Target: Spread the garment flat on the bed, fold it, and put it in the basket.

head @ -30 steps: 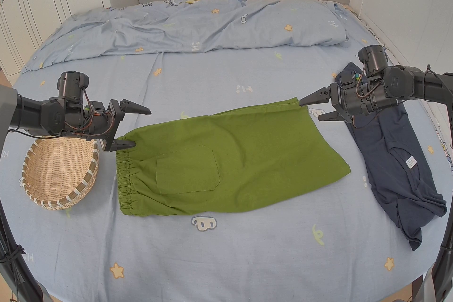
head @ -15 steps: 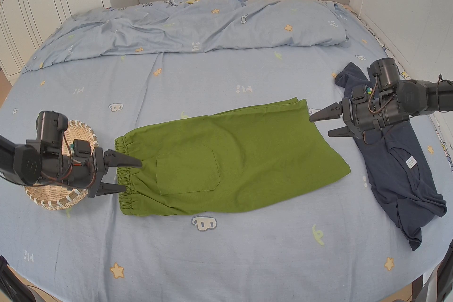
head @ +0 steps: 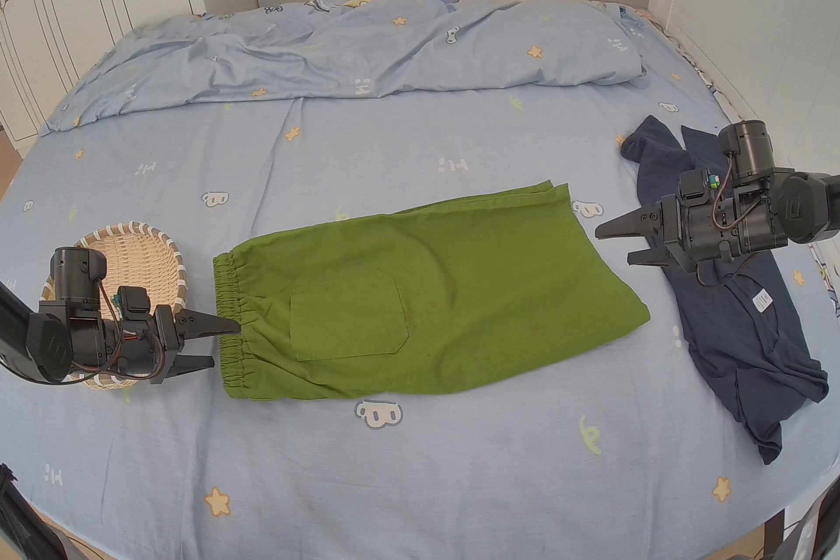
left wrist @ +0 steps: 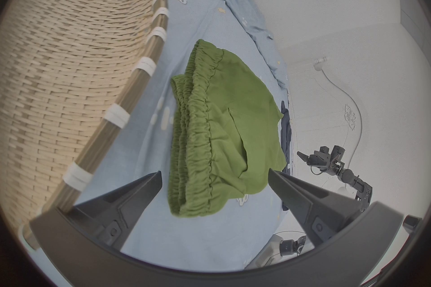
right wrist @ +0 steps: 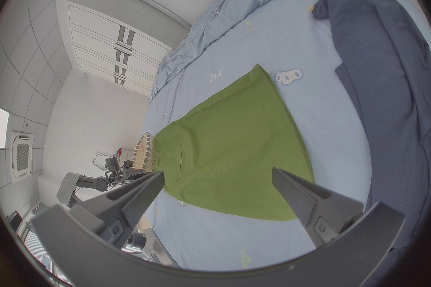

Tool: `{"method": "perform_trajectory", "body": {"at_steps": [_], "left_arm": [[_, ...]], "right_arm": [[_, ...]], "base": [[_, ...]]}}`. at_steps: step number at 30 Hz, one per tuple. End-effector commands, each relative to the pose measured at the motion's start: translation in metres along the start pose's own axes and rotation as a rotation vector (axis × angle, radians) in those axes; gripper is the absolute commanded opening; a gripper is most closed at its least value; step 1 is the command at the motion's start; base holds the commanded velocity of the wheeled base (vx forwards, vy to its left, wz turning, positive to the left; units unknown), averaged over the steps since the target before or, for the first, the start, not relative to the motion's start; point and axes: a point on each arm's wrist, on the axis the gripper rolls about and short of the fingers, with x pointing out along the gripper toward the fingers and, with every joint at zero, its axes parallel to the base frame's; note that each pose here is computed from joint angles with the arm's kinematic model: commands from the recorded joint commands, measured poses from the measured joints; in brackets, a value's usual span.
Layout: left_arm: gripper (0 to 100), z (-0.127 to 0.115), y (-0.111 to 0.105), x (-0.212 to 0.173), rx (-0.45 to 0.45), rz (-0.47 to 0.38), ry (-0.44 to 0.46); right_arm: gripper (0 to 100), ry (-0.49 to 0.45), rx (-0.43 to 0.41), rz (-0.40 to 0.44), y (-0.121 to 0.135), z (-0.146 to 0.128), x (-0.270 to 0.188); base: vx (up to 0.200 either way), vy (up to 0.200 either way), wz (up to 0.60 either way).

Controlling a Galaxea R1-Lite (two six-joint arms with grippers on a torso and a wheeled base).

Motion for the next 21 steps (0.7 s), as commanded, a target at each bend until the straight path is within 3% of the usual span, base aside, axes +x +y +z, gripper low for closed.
{"method": "perform_trajectory", "body": {"at_steps": [1,9,15,21], "left_arm": [[100,-0.003,0.010,0.021,-0.009,-0.001,0.044],[100,-0.003,0.014,0.039,0.025,-0.021,0.049],[100,-0.003,0.016,0.039,0.039,0.058,0.007],[100,-0.002,0.016,0.040,0.040,0.063,0.003]], "right_arm": [[100,0.002,-0.003,0.004,0.003,-0.001,-0.001],[100,0.003,-0.002,0.003,0.002,-0.001,0.000],[100,0.004,-0.001,0.003,0.001,-0.001,0.001],[100,0.004,-0.001,0.003,0.001,-0.001,0.001]], "base": [[0.000,0.000,0.00],[0.000,0.000,0.00],[0.000,0.000,0.00],[0.000,0.000,0.00]]}}
